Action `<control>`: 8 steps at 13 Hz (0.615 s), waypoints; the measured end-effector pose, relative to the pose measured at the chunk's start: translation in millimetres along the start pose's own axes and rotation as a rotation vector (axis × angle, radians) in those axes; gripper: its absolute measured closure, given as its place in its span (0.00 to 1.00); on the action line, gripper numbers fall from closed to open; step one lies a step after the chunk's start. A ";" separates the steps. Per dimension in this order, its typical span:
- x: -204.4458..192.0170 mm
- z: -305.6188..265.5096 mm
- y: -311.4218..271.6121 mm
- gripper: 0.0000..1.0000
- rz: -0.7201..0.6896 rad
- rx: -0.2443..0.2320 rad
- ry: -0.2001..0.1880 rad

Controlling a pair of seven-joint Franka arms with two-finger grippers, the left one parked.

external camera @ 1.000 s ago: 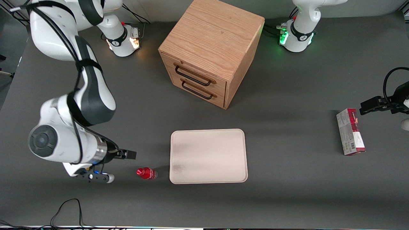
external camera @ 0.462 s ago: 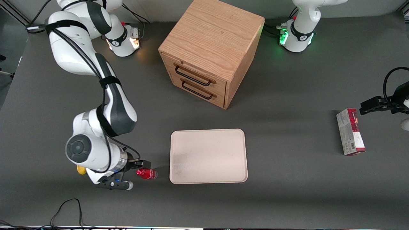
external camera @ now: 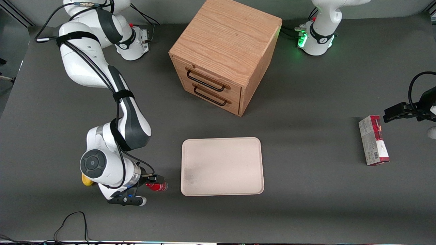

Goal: Place coke bottle on tray
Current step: 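Close the right gripper around the bottle's cap end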

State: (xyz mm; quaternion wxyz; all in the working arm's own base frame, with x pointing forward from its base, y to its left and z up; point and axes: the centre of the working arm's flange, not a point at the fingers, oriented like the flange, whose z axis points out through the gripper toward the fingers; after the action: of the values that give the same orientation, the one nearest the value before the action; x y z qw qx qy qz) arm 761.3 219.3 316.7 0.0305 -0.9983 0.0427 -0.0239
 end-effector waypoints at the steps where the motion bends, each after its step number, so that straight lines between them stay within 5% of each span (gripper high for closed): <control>1: 0.3 1.7 0.0 0.01 0.000 0.000 0.001; 5: 1.1 -0.2 -0.3 0.04 0.000 0.002 0.005; 8: 0.9 -0.1 -0.2 0.37 0.000 0.000 0.002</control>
State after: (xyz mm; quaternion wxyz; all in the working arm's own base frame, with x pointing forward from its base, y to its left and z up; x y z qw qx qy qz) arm 762.2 219.4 316.9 0.0307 -0.9983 0.0428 -0.0247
